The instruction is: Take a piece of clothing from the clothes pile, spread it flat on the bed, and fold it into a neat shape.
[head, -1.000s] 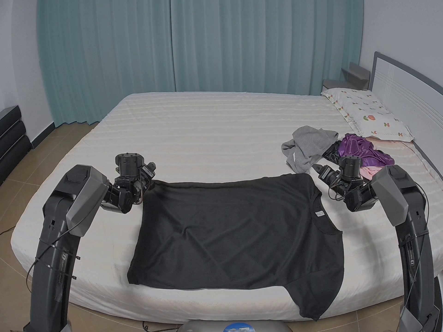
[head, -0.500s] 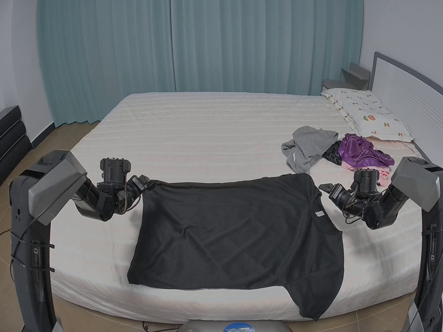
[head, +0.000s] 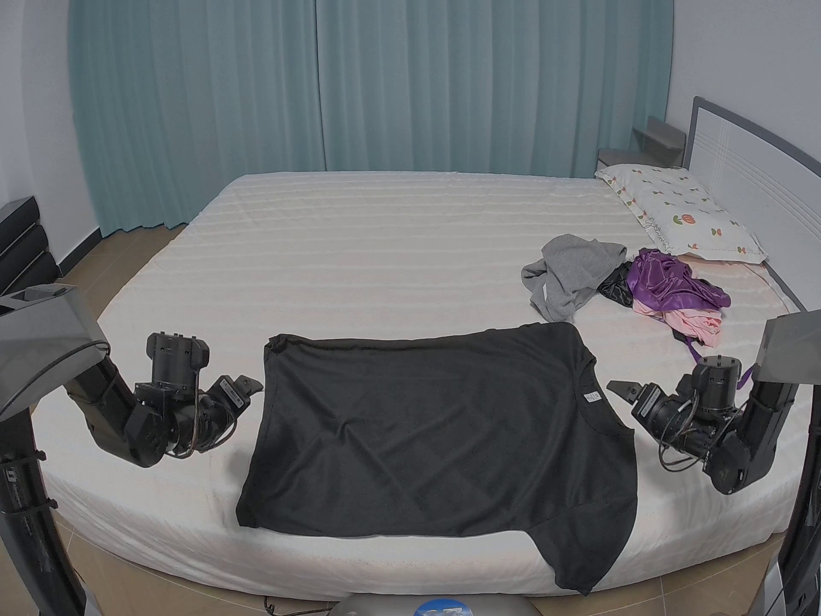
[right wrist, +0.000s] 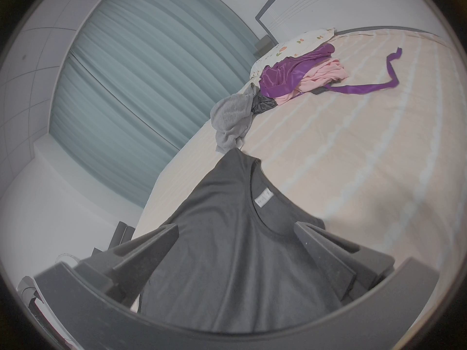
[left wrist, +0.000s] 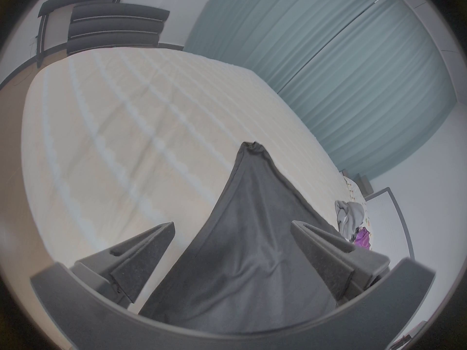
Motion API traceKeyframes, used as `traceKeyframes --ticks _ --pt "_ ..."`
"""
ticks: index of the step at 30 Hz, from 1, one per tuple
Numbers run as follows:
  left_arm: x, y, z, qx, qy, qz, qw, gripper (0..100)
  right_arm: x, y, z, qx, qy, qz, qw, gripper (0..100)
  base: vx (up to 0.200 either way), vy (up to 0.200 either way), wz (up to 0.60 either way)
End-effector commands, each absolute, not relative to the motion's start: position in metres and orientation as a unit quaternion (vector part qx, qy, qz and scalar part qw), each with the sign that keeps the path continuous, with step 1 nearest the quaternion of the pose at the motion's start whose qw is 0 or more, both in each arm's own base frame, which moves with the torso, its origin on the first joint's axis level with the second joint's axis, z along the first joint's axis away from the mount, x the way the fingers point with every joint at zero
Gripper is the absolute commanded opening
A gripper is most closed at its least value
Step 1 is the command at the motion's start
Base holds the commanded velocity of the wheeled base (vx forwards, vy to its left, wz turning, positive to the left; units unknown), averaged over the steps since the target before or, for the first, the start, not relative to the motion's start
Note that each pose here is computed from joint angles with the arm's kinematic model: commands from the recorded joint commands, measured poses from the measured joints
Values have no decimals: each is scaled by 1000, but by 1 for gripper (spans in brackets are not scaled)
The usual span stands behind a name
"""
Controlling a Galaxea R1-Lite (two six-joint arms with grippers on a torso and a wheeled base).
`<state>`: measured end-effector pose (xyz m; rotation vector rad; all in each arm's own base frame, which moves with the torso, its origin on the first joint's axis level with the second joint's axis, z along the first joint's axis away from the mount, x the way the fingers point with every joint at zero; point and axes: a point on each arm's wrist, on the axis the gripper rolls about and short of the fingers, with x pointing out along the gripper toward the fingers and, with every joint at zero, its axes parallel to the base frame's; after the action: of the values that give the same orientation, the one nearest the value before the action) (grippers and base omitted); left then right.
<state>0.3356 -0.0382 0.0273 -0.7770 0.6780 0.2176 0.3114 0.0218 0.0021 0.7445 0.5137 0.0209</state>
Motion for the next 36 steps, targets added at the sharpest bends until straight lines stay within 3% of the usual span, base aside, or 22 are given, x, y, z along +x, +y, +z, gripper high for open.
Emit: traceKeyframes --ticks 1,26,36 --pt "303 -41 29 -379 340 102 854 100 280 25 -3 367 281 3 887 100 0 0 0" --pt "280 -51 0 -384 360 90 845 100 257 32 -22 384 309 2 870 100 0 0 0" --pt "278 -52 -1 -384 363 89 844 100 255 34 -24 382 316 4 868 100 -200 0 0"
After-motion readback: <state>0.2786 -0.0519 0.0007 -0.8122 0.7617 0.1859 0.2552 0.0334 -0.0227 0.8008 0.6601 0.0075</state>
